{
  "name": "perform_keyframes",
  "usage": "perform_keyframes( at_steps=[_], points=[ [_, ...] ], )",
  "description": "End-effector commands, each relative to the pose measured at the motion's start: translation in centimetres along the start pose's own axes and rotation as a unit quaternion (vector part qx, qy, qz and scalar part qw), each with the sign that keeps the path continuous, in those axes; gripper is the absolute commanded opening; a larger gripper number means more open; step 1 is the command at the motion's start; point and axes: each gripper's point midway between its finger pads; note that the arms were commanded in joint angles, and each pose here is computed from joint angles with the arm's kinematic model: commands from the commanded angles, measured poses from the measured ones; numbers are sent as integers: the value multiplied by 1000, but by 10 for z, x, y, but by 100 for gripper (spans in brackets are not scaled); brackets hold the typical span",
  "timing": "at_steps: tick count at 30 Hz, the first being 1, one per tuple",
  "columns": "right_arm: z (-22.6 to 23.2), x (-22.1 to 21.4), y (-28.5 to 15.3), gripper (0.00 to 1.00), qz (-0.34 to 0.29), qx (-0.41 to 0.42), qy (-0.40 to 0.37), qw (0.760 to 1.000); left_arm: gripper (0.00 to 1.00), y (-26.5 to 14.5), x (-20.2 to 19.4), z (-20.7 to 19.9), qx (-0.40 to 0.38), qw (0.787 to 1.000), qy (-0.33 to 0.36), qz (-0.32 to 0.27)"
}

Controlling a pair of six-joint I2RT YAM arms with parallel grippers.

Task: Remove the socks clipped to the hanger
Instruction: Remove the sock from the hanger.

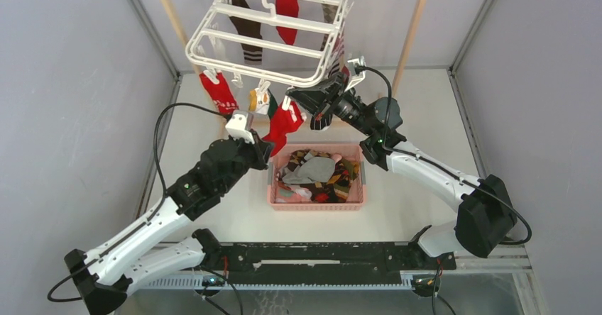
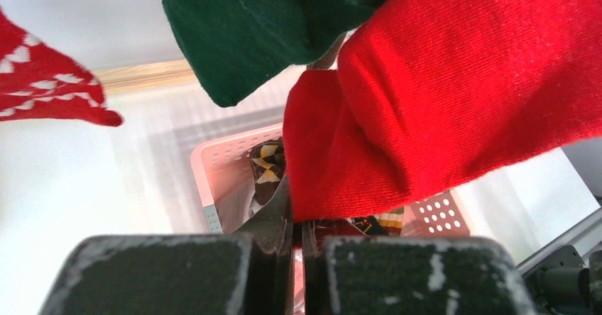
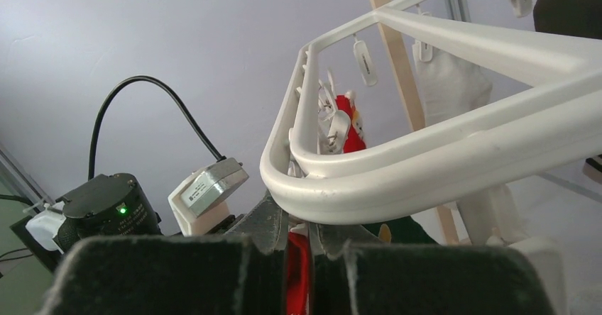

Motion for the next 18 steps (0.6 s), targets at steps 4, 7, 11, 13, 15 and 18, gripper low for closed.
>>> perform_keyframes(
  at_steps=[4,7,11,13,15,18],
  points=[
    [1,19,7,6,-25,-4,-14,1000,1,-12,-5,-1,-16,999,-30,-6],
    [0,19,7,6,-25,-6,-13,1000,1,-15,-17,2,-14,999,-37,2],
    [0,21,7,6,-27,-8,-15,999,0,-16,-31,4,-12,999,-42,17],
    [0,22,6,6,-25,-9,-15,1000,0,-17,-35,5,-12,999,-45,19],
    [1,23,6,7,-24,-9,-17,1000,0,-19,-34,4,-15,999,-48,17],
    [-1,21,5,14,-21,-14,-16,1000,0,-19,-26,-1,-26,998,-49,10]
  ],
)
Point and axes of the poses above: each gripper's point midway between its finger pads, its own y axis out along the fingers, its own z axis along the line the jaws close on, x = y × z, and after that the axes turned 9 degrees about y, right-handed
